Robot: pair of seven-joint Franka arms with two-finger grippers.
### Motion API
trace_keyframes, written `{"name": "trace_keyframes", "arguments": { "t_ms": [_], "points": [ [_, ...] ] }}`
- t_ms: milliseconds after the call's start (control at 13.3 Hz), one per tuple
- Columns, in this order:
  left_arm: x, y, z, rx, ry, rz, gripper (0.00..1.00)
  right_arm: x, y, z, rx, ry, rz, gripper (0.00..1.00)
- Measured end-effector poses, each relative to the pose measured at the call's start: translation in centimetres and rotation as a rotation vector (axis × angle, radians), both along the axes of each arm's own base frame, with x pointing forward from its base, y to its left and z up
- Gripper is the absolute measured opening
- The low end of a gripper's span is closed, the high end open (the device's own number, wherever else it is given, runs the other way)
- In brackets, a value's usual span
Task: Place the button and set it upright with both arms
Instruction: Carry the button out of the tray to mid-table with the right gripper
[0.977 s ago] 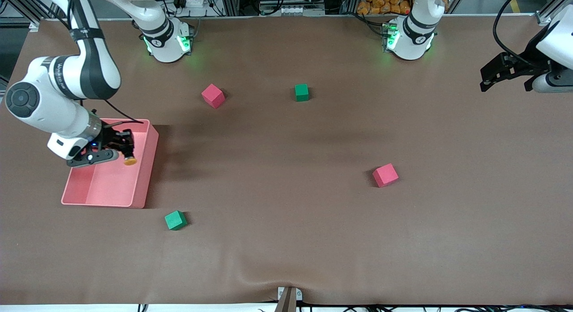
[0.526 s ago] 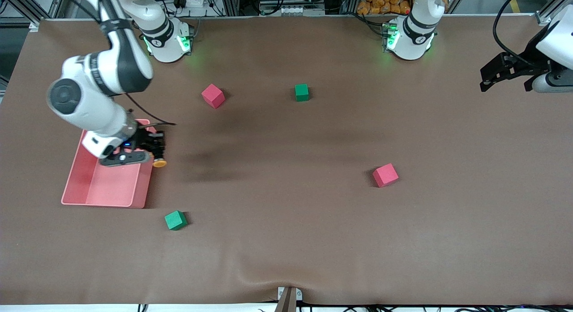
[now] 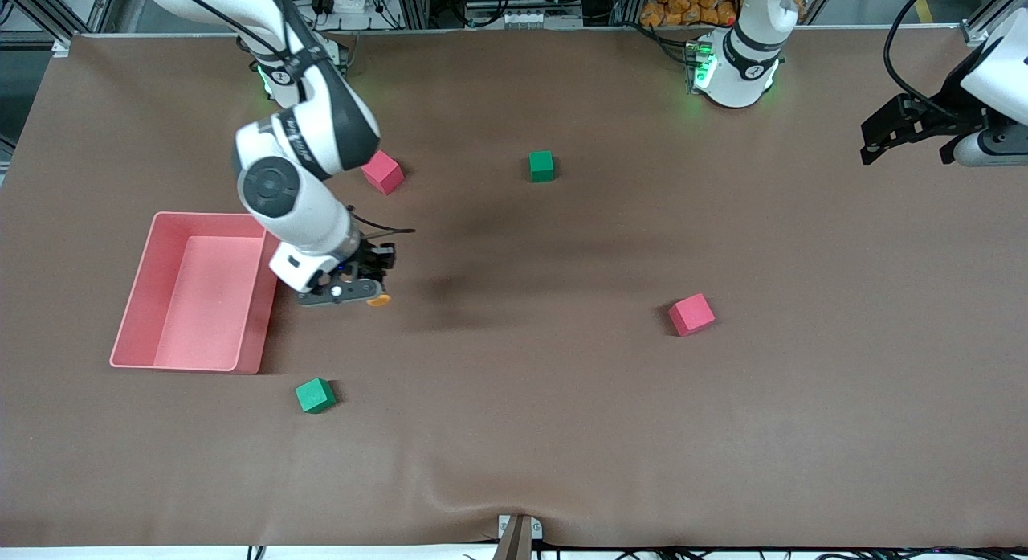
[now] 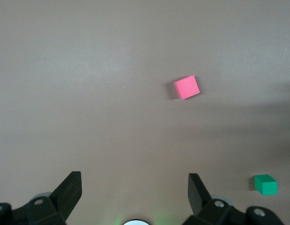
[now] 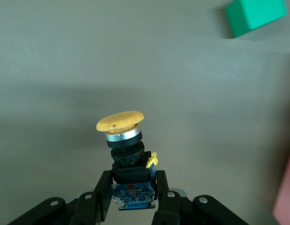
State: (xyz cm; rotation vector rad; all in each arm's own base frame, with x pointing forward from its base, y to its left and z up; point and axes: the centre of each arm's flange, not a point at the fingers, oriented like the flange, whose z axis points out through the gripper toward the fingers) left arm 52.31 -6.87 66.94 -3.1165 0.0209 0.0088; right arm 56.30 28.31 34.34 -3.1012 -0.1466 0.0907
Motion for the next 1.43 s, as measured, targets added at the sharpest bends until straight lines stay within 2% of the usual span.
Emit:
{"name": "trace_keyframes", "arguments": {
  "t_ms": [376, 676, 977, 1202, 1428],
  "points": [
    [0.0, 0.0, 0.0, 0.000, 0.000, 0.000, 1.00, 0.7, 10.4, -4.2, -0.005, -0.006, -0.129, 0.42],
    [0.0, 0.0, 0.0, 0.000, 0.001, 0.000, 1.00, 0.2, 17.1, -8.6, 0.001, -0.018, -0.121, 0.42],
    [0.0, 0.0, -0.1, 0.000, 0.001, 0.000, 1.00, -2.0, 21.7, -11.6, 0.043, -0.066, -0.092, 0.42],
    [0.0, -0.1, -0.1, 0.000, 0.001, -0.001, 1.00, -3.1, 24.0, -13.2, 0.055, -0.075, -0.128, 0.42],
    [0.0, -0.2, -0.1, -0.001, 0.002, -0.004, 1.00, -3.0, 24.8, -14.4, 0.055, -0.075, -0.140, 0.45]
  ]
}}
